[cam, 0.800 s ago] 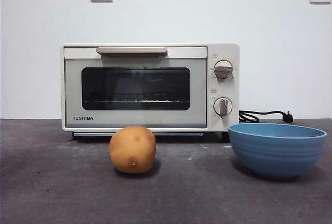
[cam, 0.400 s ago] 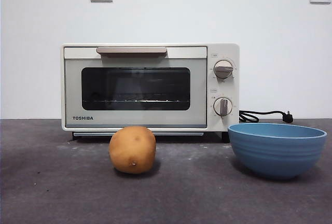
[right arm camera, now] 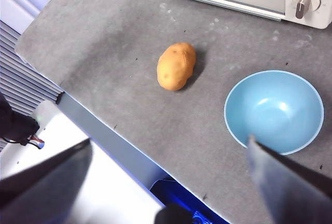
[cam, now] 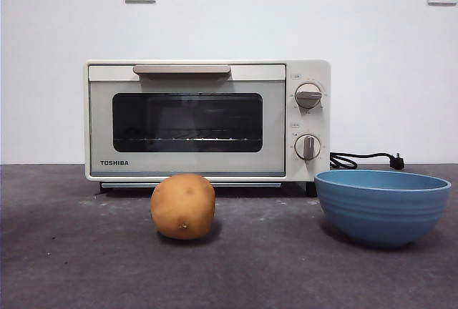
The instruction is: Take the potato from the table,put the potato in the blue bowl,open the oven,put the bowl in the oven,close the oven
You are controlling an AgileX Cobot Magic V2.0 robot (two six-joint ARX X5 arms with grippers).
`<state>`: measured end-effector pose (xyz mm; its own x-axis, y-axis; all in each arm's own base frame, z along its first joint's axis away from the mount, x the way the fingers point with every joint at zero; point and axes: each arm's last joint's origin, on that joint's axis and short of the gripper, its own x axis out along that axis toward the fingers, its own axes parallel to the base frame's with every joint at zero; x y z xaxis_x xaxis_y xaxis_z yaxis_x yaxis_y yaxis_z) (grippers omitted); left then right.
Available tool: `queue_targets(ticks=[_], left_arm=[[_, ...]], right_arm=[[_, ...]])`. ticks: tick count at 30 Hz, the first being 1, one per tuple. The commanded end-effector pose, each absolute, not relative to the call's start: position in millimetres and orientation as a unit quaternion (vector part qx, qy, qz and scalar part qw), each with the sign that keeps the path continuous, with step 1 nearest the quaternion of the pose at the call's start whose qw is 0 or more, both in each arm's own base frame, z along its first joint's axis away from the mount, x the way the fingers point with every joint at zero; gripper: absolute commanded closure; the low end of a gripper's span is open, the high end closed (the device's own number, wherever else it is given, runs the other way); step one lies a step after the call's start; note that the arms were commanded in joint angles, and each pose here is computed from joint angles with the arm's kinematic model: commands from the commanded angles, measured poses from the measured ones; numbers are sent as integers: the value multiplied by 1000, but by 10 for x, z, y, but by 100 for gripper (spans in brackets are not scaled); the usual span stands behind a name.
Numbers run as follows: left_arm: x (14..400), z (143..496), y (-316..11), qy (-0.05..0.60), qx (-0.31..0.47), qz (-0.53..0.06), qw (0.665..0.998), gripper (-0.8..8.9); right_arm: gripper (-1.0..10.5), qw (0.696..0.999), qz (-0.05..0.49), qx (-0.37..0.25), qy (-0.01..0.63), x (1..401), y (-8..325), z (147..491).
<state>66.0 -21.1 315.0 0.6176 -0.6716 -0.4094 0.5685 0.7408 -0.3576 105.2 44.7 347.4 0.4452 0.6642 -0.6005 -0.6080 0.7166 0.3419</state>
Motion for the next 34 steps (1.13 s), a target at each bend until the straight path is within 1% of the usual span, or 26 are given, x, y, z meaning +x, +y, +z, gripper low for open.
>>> queue_targets(ticks=[1, 7, 10, 15, 24, 30, 34], left_arm=[[658, 3160, -211, 262, -90, -349, 896, 821], [659, 3160, -211, 261, -90, -349, 896, 821], [659, 3160, -211, 261, -90, -349, 896, 821], [658, 3160, -211, 261, -90, -349, 895, 821], [659, 3160, -211, 261, -90, -349, 896, 821], [659, 3160, -211, 261, -90, -349, 896, 821], [658, 3160, -211, 262, -90, -349, 895, 821]], right_arm=[[344, 847, 375, 49, 373, 1113, 478, 3476], [344, 832, 410, 53, 370, 1294, 687, 3468], [345, 822, 431, 51, 368, 1408, 866, 3446], [344, 819, 436, 28, 371, 1605, 1258, 3334], [344, 817, 417, -15, 399, 1956, 2020, 2871], [344, 815, 384, -56, 431, 2189, 2428, 2586], [344, 810, 360, -81, 455, 2395, 2719, 2328]])
